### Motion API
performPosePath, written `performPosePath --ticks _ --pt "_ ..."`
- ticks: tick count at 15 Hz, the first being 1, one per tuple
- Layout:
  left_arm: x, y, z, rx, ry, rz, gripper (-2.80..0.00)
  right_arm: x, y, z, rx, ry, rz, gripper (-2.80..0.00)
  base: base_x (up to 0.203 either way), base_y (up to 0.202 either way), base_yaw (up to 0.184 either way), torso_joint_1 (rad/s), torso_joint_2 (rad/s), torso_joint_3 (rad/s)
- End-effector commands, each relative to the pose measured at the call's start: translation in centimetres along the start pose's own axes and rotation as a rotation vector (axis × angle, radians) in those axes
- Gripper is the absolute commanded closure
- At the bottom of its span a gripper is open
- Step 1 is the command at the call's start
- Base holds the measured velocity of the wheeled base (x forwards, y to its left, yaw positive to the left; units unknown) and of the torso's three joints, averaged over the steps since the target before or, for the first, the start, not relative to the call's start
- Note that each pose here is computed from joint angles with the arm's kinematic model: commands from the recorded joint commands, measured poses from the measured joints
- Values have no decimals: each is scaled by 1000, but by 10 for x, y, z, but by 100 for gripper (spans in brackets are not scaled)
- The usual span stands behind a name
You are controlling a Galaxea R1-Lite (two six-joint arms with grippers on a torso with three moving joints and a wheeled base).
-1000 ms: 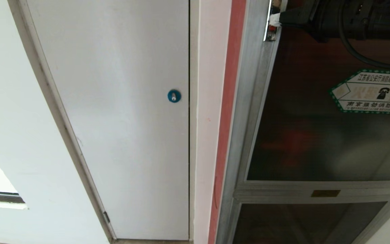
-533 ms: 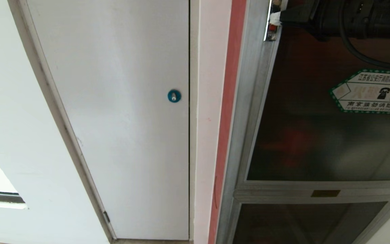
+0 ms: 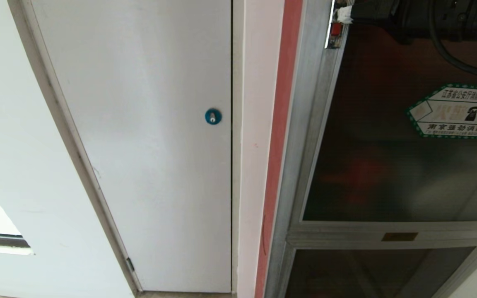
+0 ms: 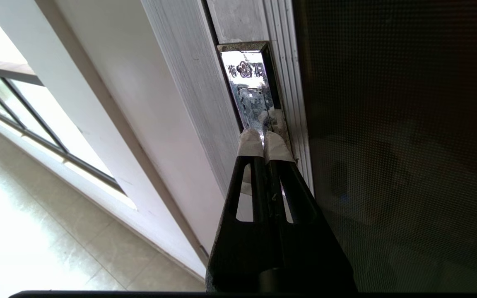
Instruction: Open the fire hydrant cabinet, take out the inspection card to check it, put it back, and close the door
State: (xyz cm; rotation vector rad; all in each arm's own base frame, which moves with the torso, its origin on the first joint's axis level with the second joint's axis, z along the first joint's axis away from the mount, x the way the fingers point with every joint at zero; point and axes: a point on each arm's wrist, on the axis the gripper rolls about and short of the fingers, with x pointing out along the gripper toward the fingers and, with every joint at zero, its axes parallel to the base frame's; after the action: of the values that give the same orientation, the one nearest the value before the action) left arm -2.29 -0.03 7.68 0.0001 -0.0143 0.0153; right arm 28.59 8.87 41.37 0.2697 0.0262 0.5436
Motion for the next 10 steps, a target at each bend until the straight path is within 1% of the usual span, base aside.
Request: performPosePath --ticks 1,10 --pt "1 0 -2 0 6 2 0 -5 3 3 -1 -7 11 0 0 0 0 0 0 0" --pt "0 0 -2 0 5 0 0 -21 20 6 -2 -15 52 0 0 0 0 0 0 0"
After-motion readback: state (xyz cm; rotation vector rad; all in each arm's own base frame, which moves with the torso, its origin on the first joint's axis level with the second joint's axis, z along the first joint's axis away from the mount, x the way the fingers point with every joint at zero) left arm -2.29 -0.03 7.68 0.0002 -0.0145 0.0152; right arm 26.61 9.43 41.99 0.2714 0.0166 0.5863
